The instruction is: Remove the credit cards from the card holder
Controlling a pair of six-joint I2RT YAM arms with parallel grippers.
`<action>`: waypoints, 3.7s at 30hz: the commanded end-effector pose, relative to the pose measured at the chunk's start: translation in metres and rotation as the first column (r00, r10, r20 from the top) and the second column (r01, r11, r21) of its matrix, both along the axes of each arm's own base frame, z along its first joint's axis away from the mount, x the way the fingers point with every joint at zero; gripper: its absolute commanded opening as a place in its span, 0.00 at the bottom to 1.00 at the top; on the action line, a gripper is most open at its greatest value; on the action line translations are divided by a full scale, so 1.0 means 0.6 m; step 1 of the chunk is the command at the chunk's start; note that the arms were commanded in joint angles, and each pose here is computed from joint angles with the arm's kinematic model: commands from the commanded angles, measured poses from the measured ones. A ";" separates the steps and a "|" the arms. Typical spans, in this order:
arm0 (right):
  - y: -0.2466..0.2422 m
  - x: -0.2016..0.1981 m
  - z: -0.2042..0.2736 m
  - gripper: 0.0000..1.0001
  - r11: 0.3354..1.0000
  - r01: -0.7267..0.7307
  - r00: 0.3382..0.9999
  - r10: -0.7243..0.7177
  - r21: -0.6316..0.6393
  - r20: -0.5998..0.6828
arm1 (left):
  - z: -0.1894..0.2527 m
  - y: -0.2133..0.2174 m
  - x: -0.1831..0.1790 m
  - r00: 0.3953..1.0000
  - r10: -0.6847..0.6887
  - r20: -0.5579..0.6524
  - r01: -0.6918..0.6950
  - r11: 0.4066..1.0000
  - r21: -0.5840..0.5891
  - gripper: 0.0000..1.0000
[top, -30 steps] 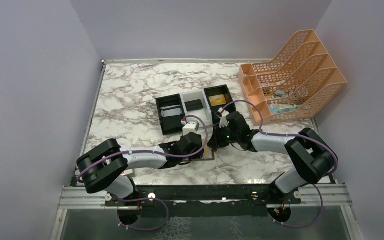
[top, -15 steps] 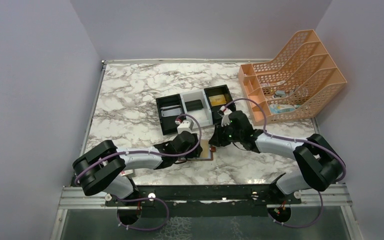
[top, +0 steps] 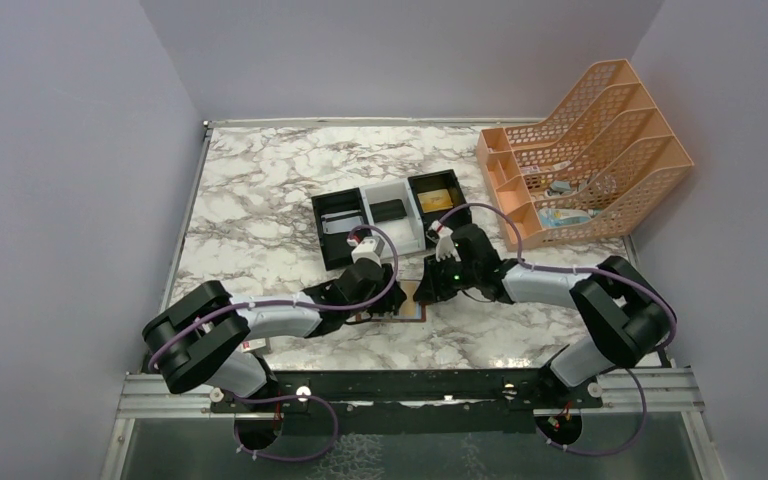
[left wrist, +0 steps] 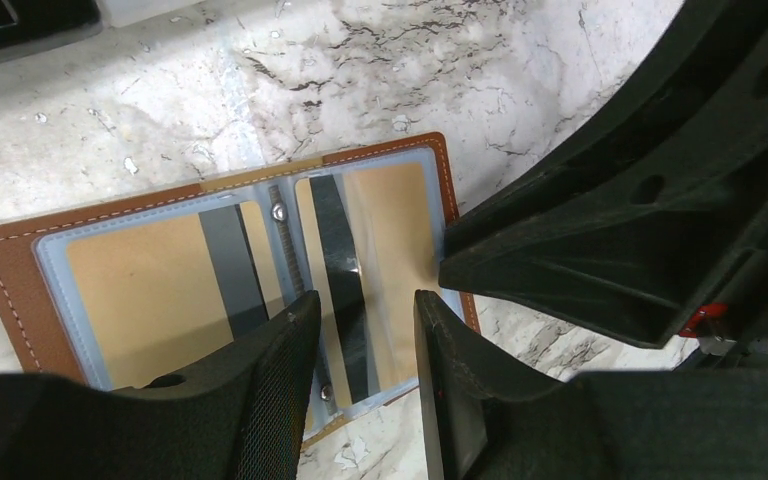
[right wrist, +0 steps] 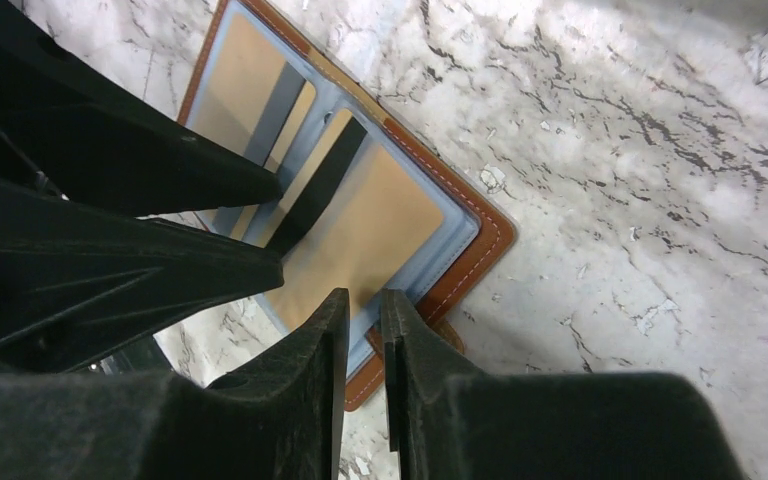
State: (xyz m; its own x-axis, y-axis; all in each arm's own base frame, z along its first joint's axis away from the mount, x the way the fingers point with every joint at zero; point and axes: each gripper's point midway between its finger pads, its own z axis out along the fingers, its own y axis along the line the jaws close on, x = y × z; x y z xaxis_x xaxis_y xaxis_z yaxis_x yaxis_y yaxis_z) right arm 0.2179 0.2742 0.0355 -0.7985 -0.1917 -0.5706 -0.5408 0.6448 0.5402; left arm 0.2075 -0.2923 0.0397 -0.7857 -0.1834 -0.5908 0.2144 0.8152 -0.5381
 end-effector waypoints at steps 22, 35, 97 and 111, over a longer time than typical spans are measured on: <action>-0.020 0.013 -0.044 0.13 0.993 0.002 1.000 -0.002 -0.120 0.002 | -0.006 0.008 0.000 0.997 0.011 -0.074 -0.025 0.983 -0.183 0.30; -0.021 0.011 -0.047 0.13 0.992 0.002 1.000 -0.002 -0.122 0.002 | -0.015 0.003 -0.002 0.993 0.024 -0.112 -0.047 0.977 -0.206 0.21; -0.002 0.021 -0.033 0.20 0.997 0.045 0.999 -0.046 -0.060 -0.025 | 0.014 -0.005 -0.003 0.996 -0.006 -0.087 -0.016 0.966 -0.257 0.18; -0.010 0.026 -0.034 0.19 0.994 0.067 0.998 -0.067 -0.084 -0.007 | 0.004 -0.003 -0.002 0.996 0.007 -0.092 -0.030 0.967 -0.252 0.00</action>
